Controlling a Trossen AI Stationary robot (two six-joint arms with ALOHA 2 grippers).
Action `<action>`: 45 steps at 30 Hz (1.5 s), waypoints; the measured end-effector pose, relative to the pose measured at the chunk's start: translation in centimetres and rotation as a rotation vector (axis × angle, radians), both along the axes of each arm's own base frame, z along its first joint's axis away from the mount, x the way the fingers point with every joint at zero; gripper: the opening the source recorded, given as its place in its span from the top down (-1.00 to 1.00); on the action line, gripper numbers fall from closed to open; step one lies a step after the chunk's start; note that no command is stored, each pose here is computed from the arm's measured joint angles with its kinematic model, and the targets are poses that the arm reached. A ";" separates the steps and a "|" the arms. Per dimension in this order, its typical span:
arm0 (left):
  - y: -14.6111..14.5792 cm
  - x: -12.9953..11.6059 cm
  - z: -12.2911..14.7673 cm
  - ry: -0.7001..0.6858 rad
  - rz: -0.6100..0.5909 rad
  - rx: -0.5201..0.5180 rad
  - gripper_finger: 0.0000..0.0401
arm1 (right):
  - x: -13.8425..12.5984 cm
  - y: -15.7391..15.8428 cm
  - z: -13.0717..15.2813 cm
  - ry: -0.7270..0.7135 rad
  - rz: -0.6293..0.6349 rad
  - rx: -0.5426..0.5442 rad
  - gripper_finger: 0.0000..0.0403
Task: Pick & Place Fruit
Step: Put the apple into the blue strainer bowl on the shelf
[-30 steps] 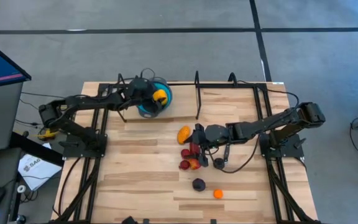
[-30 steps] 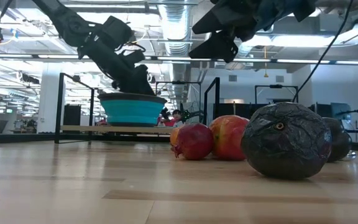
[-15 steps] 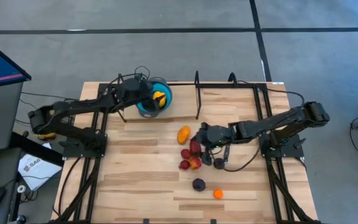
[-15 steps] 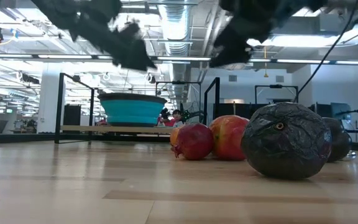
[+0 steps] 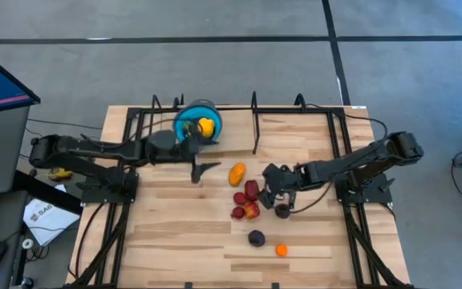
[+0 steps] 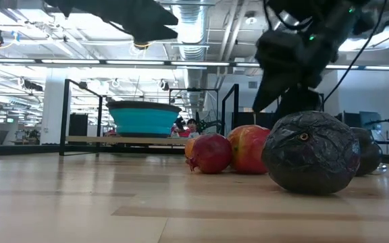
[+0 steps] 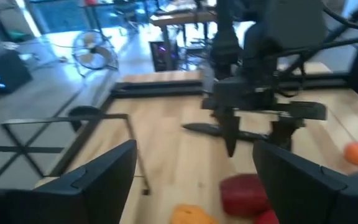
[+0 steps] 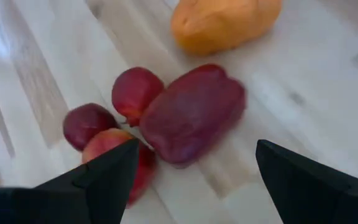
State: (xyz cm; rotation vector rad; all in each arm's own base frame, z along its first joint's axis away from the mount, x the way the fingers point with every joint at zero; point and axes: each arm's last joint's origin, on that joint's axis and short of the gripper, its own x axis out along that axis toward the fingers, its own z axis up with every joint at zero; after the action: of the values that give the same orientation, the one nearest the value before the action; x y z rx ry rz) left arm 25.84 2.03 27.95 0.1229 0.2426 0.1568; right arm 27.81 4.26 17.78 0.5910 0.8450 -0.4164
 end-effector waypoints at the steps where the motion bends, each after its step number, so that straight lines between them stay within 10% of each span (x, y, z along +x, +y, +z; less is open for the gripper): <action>1: -0.3 0.3 -0.3 0.009 -0.011 0.000 -0.54 | 0.3 -0.2 -0.4 -0.005 -0.020 0.024 -0.58; 16: -1.3 3.1 -4.2 0.124 -0.033 -0.058 -0.48 | 4.6 -0.6 -4.8 0.070 -0.075 0.049 -0.52; 30: -1.4 3.1 -4.2 0.118 -0.075 -0.057 -0.48 | 4.1 -0.6 0.0 -0.019 0.235 -0.168 -0.16; 37: -3.9 3.1 -4.2 0.128 -0.372 0.256 -0.49 | 4.1 -2.4 2.6 -0.160 0.362 -0.155 -0.23; 45: -5.3 4.2 -5.3 0.136 -0.318 0.466 -0.66 | 5.2 -4.0 3.8 -0.329 0.379 -0.148 -0.23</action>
State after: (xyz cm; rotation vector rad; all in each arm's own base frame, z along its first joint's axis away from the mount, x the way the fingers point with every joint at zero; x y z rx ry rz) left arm 30.08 -3.28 22.62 0.6326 0.3153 -0.1151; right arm 32.99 0.26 21.61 0.3384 0.5859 -0.0311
